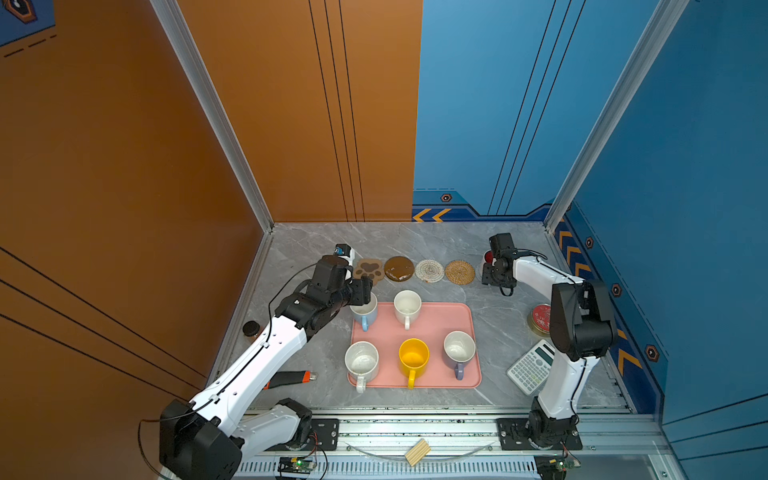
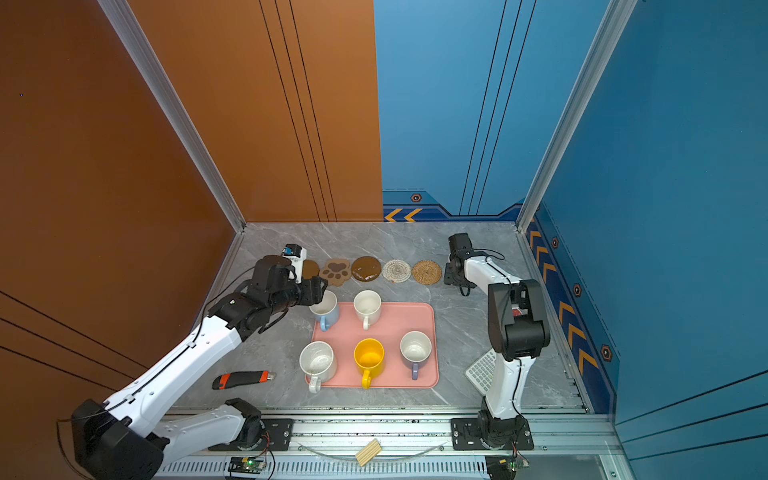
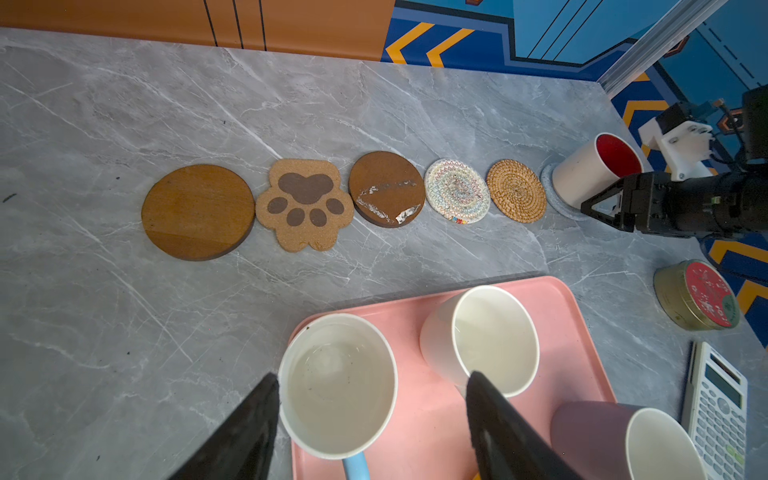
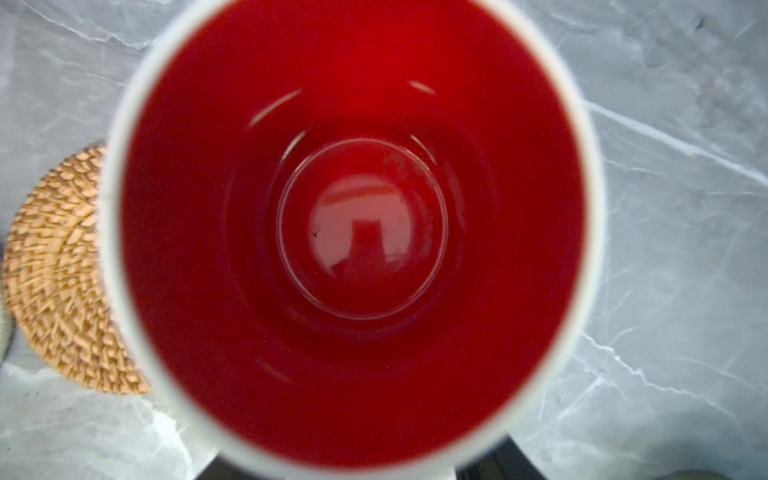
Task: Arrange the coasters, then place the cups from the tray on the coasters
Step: 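Lower the red-lined mug onto the light-blue coaster and open the right gripper, then raise the right gripper off the mug while the left moves over the tray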
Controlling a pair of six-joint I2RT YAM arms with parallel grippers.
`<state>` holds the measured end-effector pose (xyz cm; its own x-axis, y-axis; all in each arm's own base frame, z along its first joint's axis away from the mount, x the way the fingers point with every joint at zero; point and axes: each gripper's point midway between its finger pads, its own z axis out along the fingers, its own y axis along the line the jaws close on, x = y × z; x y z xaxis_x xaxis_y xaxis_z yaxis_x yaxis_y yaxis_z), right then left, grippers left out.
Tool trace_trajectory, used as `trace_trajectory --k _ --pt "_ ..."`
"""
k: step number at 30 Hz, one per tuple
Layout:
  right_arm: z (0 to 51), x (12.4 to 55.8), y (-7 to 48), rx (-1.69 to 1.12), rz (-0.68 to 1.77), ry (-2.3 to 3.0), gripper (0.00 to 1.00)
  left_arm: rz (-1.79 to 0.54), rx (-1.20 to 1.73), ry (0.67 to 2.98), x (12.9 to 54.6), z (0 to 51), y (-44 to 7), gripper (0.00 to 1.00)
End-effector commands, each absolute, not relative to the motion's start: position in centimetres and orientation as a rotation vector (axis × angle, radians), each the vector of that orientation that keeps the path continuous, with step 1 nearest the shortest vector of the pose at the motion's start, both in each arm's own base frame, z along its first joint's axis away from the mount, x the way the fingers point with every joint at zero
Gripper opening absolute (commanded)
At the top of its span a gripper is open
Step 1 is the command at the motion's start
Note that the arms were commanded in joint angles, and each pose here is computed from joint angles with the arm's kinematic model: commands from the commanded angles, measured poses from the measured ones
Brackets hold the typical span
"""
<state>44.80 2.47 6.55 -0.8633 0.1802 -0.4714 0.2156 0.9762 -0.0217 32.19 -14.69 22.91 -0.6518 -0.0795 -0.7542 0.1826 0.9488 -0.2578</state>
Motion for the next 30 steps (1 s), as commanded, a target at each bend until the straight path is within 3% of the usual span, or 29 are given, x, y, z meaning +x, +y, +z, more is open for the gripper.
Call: trace_trajectory --k 1,19,30 --pt "9.4 43.7 1.6 0.334 -0.131 2.586 0.59 -0.354 0.082 2.255 31.4 23.2 -13.9 0.72" --pt "17.2 38.4 4.0 0.437 -0.133 2.384 0.64 -0.262 0.169 2.483 25.4 19.5 -13.5 0.71" --pt "14.9 35.5 4.7 0.476 -0.116 2.394 0.64 -0.271 0.041 2.579 24.0 16.3 -13.6 0.68"
